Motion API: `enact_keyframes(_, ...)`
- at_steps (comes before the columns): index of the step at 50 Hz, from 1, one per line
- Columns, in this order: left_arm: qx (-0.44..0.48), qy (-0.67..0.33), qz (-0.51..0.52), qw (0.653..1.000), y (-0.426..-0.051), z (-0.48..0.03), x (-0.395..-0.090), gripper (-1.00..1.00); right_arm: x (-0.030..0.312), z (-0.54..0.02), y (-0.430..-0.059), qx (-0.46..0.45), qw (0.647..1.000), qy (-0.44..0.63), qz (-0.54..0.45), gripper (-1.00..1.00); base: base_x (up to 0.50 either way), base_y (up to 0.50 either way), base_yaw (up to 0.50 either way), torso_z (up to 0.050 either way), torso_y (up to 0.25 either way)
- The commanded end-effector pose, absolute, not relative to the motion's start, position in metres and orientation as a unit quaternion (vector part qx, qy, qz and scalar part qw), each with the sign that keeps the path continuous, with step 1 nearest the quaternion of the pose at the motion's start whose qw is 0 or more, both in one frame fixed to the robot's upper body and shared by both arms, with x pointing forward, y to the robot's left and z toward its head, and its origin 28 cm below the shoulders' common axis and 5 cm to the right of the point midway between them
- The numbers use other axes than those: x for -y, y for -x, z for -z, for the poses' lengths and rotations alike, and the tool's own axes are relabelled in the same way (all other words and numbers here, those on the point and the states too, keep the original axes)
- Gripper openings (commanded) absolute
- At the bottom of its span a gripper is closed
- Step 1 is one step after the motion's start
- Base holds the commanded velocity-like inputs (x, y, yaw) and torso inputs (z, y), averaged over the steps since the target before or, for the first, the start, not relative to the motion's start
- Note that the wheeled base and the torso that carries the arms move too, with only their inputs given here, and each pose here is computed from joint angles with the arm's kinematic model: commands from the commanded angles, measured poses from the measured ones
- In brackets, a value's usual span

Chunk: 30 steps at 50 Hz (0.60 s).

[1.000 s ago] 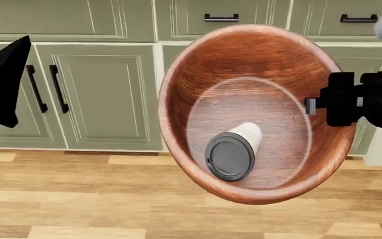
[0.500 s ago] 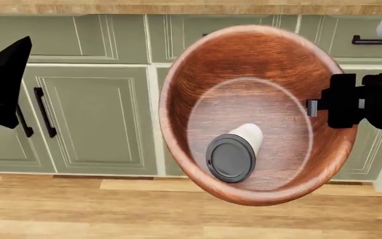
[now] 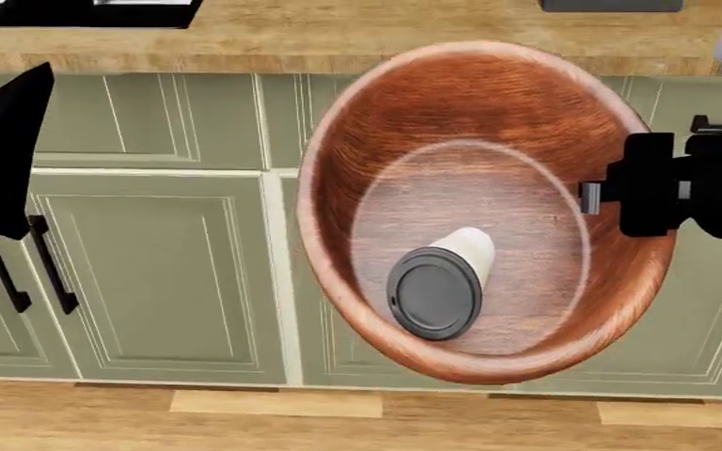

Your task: Place the cup inside the bowl on the dining table and move the bowl to any counter.

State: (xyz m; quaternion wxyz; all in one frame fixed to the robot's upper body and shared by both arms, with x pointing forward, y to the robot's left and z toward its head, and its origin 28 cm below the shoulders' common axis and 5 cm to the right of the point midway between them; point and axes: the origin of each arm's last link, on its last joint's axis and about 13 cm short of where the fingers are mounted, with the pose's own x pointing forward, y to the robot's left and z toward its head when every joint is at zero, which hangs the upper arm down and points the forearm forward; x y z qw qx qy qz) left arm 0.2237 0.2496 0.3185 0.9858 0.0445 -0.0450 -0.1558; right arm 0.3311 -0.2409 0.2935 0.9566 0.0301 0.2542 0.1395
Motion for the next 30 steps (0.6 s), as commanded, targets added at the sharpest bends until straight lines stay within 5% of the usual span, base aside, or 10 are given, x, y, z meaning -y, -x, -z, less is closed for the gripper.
enact_keyframes(1, 0.055, -0.038, 0.149, 0.986, -0.2229, -0.3199, -0.2506, 1.00, 0.2382, -0.3021, -0.3302, -0.238, 0.958, -0.039, -0.153, -1.00, 0.50, -0.02, 0.00, 0.000, 0.000)
enact_keyframes(30, 0.056, -0.037, 0.142, 0.988, -0.2219, -0.3185, -0.2538, 1.00, 0.2339, -0.2989, -0.3334, -0.238, 0.958, -0.033, -0.156, -1.00, 0.50, -0.01, 0.00, 0.000, 0.002)
